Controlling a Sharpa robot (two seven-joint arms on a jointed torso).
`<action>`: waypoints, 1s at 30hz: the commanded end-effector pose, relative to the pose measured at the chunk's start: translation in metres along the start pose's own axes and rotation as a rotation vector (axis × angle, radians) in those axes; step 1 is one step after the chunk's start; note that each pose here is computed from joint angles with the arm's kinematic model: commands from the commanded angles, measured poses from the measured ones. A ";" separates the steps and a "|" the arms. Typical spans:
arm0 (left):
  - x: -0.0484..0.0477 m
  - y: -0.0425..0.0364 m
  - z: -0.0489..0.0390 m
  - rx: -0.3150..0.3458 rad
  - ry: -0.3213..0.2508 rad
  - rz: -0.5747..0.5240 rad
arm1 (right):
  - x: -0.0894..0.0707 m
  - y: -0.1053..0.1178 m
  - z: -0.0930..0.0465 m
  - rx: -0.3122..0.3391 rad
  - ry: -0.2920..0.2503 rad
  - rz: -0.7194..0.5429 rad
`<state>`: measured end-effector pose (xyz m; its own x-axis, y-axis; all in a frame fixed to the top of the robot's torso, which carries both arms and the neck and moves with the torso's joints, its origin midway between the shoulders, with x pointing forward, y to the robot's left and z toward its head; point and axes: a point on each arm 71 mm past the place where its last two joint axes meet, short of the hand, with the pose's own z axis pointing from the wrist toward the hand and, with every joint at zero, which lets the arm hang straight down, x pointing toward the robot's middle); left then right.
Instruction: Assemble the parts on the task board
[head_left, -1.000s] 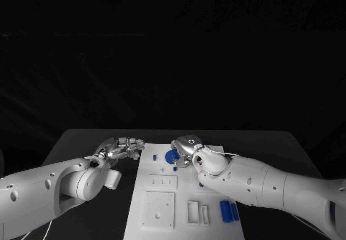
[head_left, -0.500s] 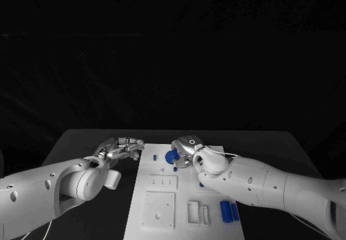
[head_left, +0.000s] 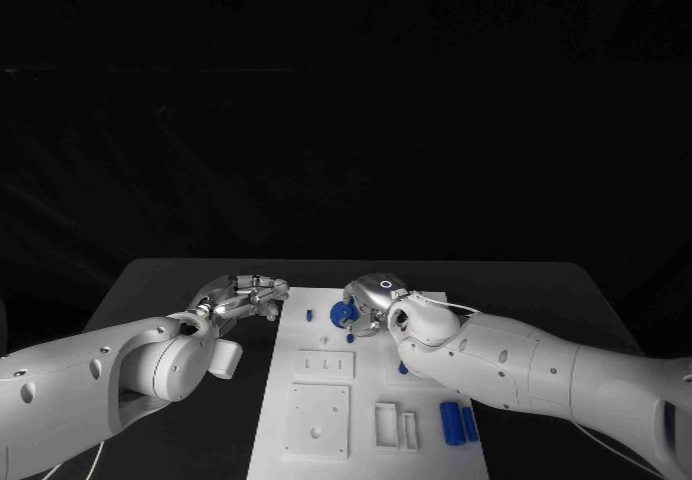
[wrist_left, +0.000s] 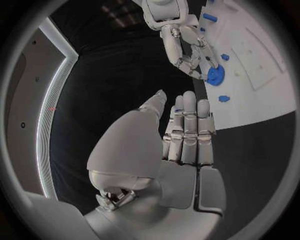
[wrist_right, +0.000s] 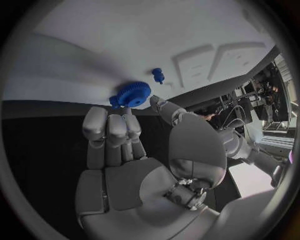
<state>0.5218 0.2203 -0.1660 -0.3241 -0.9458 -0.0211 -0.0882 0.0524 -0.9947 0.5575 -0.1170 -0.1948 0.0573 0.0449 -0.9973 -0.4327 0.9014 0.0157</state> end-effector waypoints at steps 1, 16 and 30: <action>0.0023 -0.0011 0.0003 0.006 0.011 -0.005 | 0.006 -0.002 -0.001 0.004 0.049 0.001; 0.0011 -0.0010 -0.0004 0.006 0.008 -0.004 | 0.006 -0.011 -0.005 0.025 0.060 -0.013; -0.0026 -0.0010 -0.0015 0.008 -0.001 -0.003 | -0.018 -0.035 -0.025 -0.018 -0.121 0.220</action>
<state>0.5214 0.2242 -0.1660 -0.3178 -0.9479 -0.0221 -0.0893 0.0531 -0.9946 0.5511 -0.1597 -0.1881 0.0500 0.1471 -0.9879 -0.4144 0.9030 0.1135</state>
